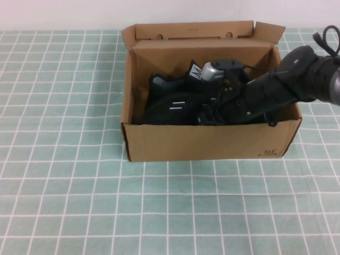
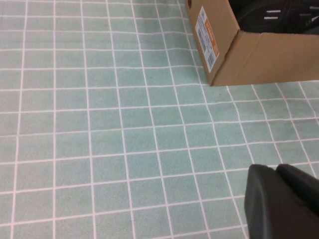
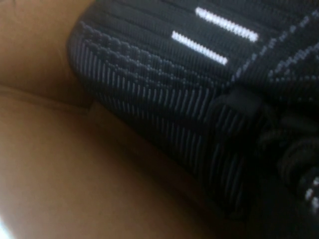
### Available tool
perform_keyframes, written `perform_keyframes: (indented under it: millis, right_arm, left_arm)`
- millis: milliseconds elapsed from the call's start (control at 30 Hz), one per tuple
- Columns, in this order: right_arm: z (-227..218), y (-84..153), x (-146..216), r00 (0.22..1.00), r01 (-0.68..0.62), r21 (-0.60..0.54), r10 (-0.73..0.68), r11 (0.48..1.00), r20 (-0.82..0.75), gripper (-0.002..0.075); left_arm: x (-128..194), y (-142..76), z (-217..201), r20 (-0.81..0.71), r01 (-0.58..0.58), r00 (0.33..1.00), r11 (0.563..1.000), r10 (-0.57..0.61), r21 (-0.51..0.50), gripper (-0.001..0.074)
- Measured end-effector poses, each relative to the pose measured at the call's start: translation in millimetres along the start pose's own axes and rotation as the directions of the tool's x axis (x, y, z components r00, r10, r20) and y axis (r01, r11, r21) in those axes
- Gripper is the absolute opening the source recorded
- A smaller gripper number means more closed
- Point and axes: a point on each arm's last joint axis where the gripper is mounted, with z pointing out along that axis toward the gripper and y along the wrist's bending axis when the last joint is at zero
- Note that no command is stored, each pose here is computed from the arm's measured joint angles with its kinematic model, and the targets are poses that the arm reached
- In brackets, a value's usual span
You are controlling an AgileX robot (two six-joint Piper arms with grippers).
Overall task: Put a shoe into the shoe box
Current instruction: Place the shoe in the shoe box
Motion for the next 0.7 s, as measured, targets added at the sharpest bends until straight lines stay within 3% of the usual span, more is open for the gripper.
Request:
perform_keyframes:
  millis: [100, 300, 700]
  right_arm:
    - [-9.5, 6.2, -3.3, 1.000, 0.030, 0.002, -0.030, 1.000, 0.011, 0.0092]
    - [-35.1, 28.1, -9.4, 0.998, 0.061, -0.052, -0.059, 0.997, 0.032, 0.0342]
    - [-52.6, 41.9, -11.8, 0.999, 0.026, -0.089, -0.023, 0.996, 0.038, 0.0386]
  left_arm:
    - [0.0, 0.0, 0.0, 0.000, 0.000, 1.000, 1.000, 0.000, 0.000, -0.0003]
    - [0.0, 0.0, 0.0, 0.000, 0.000, 1.000, 1.000, 0.000, 0.000, -0.0003]
    - [0.0, -0.3, 0.0, -0.001, 0.001, 1.000, 1.000, -0.001, 0.003, -0.0004]
